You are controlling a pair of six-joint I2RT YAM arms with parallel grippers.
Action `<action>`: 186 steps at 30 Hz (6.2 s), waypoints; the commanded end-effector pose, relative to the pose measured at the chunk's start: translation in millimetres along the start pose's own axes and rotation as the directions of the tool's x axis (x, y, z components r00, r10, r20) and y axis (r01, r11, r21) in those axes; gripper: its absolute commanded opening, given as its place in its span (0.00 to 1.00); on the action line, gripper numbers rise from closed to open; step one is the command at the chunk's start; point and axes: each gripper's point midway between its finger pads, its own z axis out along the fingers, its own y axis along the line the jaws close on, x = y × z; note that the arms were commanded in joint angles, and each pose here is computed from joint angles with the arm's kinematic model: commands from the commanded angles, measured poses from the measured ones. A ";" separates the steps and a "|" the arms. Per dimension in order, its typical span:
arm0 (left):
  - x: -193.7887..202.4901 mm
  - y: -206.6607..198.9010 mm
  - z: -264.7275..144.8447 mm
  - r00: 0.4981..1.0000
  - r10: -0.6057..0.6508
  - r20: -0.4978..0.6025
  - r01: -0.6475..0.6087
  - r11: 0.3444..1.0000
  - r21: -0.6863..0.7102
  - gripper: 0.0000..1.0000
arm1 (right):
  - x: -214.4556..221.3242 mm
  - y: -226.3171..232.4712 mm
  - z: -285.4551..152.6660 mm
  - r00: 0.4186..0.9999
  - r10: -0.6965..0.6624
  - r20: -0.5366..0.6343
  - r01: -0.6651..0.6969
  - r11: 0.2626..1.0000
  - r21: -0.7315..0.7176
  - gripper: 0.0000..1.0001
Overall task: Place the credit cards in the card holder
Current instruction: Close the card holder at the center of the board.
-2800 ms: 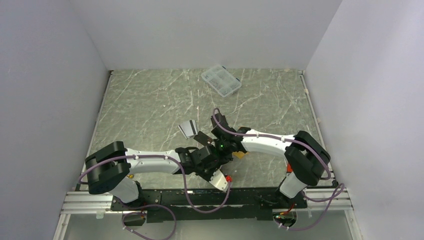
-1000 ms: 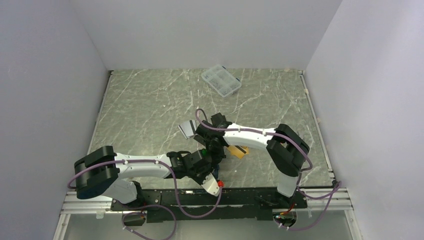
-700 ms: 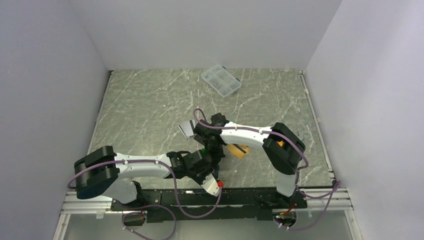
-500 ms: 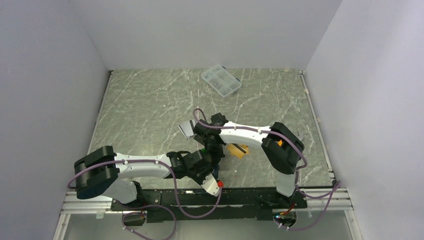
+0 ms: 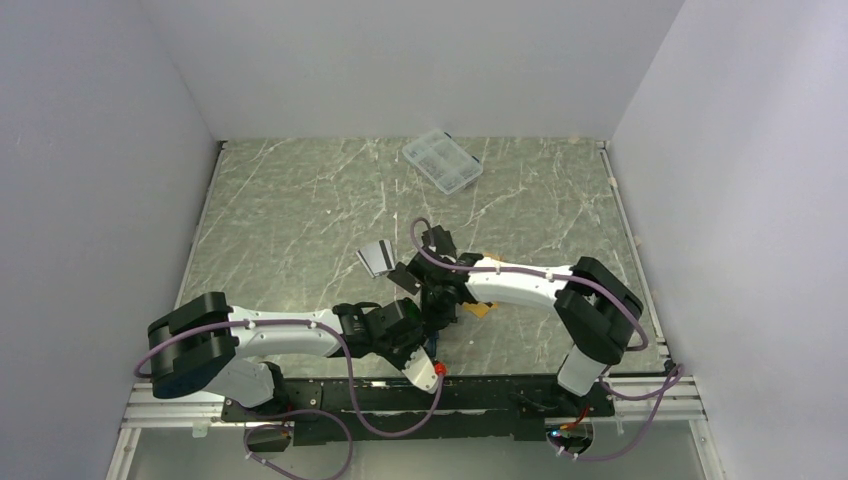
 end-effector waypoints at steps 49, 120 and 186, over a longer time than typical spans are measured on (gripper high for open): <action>6.5 -16.9 11.4 1.000 0.011 -0.010 -0.011 0.998 0.060 0.00 | -4.9 -7.8 14.1 0.997 0.016 0.082 -0.017 1.000 0.010 0.00; 7.7 -19.1 10.8 1.000 -0.004 -0.025 0.006 0.997 0.079 0.00 | 31.3 -75.2 8.5 0.990 0.002 0.143 -0.031 0.979 0.199 0.00; 159.9 104.0 -219.1 0.415 -0.853 0.317 0.896 0.321 -0.308 0.99 | -32.0 -11.8 -28.6 0.889 -0.183 0.419 0.123 0.978 0.167 0.98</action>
